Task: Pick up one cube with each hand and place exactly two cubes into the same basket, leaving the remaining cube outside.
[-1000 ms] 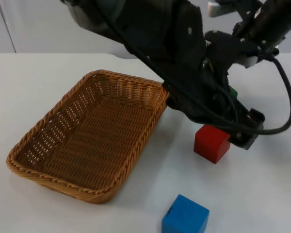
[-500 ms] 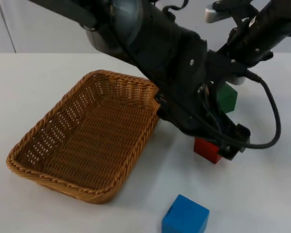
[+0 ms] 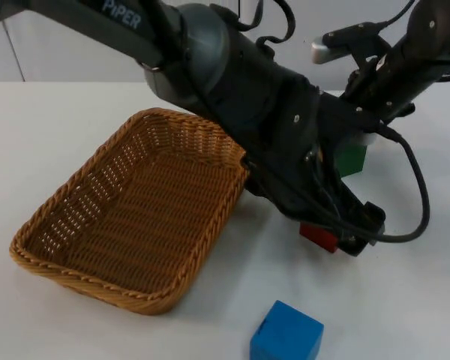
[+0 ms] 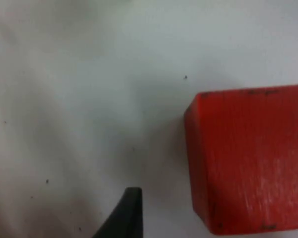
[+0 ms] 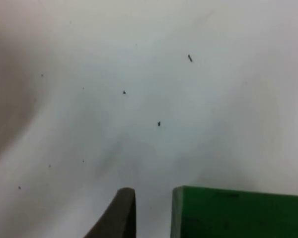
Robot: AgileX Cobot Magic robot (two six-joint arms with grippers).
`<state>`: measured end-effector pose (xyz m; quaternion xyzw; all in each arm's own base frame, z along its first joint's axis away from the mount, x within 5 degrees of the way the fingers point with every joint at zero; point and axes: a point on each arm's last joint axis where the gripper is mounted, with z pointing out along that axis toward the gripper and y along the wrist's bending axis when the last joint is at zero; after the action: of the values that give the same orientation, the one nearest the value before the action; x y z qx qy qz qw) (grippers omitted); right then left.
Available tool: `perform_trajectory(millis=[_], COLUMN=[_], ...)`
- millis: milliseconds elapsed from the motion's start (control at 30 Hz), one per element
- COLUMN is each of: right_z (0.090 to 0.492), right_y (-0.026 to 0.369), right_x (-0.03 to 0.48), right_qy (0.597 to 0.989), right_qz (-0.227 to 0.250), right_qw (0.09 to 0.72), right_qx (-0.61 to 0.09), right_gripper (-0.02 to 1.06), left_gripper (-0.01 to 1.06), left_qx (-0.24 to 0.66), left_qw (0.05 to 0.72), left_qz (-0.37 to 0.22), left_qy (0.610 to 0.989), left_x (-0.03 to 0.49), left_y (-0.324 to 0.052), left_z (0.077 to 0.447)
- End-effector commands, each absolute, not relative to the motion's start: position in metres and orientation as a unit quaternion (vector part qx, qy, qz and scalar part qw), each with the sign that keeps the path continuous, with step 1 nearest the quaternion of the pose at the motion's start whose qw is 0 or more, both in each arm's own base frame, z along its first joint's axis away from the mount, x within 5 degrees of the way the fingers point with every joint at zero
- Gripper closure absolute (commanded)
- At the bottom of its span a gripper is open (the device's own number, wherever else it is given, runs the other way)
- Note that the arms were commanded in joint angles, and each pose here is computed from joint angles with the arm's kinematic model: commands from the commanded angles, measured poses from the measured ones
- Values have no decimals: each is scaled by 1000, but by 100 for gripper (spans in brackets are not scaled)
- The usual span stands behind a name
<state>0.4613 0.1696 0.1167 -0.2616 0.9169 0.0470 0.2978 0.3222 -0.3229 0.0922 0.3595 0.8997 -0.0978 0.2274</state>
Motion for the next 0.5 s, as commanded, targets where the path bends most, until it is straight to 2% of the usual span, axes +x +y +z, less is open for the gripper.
perform_trajectory(millis=[0,467], right_z=[119,119], right_y=[171,168], right_x=[463,465], right_qy=[912,912], right_qz=[44,43], right_qw=[311,311], right_qx=[-266,-262], right_gripper=[-1,-1], left_gripper=[3,3], left_qx=[360,355], left_qw=[240,249], left_qz=[-102,-109], left_qy=[896,895], left_x=[324,325], left_y=[-326,-328], left_z=[93,82])
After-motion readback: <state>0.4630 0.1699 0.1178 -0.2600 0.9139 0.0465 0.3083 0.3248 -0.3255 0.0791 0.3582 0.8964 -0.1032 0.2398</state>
